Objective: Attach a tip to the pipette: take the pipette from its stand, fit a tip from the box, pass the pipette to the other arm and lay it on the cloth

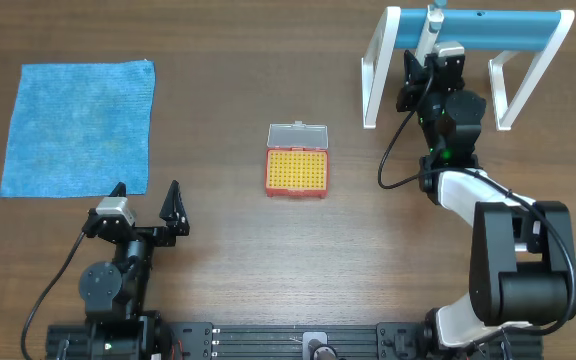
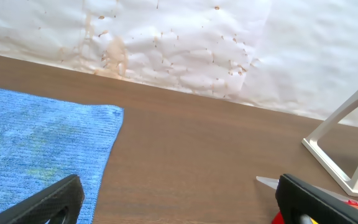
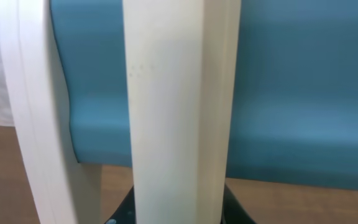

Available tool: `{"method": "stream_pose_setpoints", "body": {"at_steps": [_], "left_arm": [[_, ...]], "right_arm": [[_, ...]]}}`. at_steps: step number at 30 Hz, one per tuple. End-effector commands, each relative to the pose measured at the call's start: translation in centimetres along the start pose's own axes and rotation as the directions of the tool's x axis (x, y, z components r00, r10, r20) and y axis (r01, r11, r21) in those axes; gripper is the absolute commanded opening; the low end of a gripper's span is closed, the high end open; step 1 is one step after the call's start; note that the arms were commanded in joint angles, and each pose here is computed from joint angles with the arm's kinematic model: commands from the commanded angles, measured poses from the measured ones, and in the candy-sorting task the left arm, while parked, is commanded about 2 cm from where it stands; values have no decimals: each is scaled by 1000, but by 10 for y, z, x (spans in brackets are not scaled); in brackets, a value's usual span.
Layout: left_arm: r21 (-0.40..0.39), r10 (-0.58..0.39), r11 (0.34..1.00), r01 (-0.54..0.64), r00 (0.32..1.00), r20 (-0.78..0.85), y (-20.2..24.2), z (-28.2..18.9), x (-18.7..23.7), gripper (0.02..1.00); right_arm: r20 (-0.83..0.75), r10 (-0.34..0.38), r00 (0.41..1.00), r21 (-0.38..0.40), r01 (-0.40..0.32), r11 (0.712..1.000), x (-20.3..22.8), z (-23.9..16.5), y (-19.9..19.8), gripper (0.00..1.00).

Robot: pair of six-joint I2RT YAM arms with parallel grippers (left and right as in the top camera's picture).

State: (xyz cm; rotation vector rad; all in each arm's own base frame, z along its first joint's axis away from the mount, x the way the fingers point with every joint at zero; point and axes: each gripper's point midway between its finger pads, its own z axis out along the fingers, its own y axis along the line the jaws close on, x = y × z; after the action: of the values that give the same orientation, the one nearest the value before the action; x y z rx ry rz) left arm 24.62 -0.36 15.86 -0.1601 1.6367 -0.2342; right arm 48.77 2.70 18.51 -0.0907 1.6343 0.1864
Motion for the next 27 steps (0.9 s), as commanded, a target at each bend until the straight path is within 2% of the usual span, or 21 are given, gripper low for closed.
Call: {"method": "stream_pose_setpoints", "body": {"at_steps": [1,10,15,19,27], "left_arm": [[-5,-6,1000,6,1000,0,1,0,1,998],[-5,-6,1000,6,1000,0,1,0,1,998],[-5,-6,1000,6,1000,0,1,0,1,998],[-5,-6,1000,6,1000,0,1,0,1,996],[-5,-6,1000,6,1000,0,1,0,1,998]], "right_arm": [[55,-11,998,-22,12,1000,-26,-1,7,82],[40,-8,999,-21,9,1000,-24,-4,8,82],[-23,2,1000,-18,-2,1000,-24,-14,9,82],[3,-48,999,-19,48,999,-41,-21,11,82],[17,-49,999,-29,50,998,-46,-22,16,82]]}}
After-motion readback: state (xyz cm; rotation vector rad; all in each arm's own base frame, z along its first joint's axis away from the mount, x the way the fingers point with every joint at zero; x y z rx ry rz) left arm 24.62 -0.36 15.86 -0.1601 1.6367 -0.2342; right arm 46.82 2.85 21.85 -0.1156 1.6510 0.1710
